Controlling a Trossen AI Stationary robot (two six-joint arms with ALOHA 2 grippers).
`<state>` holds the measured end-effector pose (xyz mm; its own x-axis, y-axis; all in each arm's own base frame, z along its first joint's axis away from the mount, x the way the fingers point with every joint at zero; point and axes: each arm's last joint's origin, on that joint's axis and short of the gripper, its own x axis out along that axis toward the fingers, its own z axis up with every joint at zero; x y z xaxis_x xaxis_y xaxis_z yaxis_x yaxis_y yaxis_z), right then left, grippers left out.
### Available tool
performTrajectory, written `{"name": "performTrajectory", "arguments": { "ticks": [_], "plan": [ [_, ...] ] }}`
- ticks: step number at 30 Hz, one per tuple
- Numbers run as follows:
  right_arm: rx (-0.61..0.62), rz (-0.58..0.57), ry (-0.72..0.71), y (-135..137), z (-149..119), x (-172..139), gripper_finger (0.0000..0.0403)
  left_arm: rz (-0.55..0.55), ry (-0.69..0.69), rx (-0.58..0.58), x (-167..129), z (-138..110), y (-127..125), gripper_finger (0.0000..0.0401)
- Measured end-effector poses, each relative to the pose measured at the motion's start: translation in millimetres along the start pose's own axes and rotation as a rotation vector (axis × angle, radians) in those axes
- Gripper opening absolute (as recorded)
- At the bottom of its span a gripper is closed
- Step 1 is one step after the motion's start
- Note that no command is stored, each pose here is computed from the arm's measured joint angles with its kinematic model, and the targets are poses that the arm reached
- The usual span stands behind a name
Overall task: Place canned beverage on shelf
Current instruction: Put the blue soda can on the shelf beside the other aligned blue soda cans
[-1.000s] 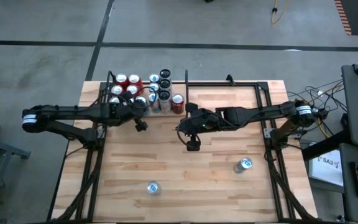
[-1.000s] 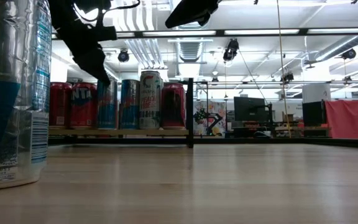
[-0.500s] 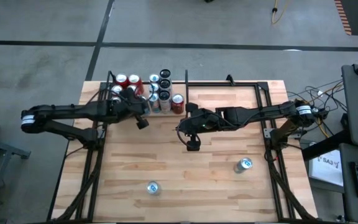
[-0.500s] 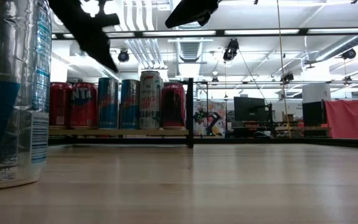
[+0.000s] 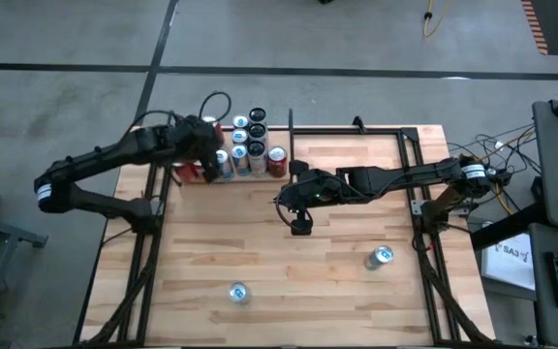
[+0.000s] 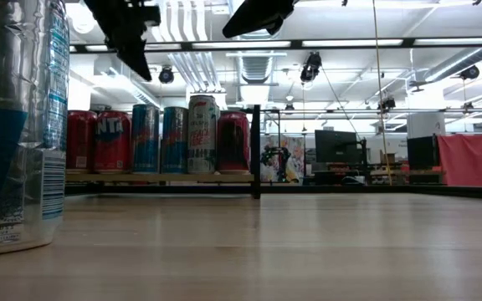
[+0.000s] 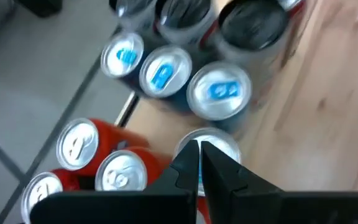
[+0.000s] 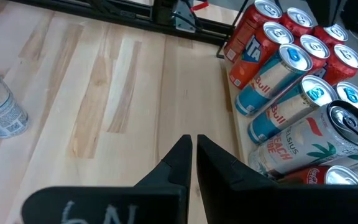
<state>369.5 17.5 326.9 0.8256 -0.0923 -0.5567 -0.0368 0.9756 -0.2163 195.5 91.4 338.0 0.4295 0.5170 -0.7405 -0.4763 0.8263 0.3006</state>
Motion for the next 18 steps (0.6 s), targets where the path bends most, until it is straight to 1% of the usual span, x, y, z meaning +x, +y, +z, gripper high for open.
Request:
{"name": "performTrajectory", "arguments": {
  "ticks": [5,9,18],
  "plan": [
    [0.0,0.0,0.001,0.0,-0.1,0.0,0.0013,-0.064,0.06,0.041,16.6,-1.4,2.1,0.0],
    [0.001,0.0,0.001,0.0,-0.1,0.0,0.0013,-0.072,0.105,0.054,25.6,-3.2,-0.7,0.0],
    [0.003,0.0,0.001,0.0,-0.2,0.1,0.0013,-0.064,0.157,0.069,39.2,-2.2,-4.2,0.0]
  ]
}}
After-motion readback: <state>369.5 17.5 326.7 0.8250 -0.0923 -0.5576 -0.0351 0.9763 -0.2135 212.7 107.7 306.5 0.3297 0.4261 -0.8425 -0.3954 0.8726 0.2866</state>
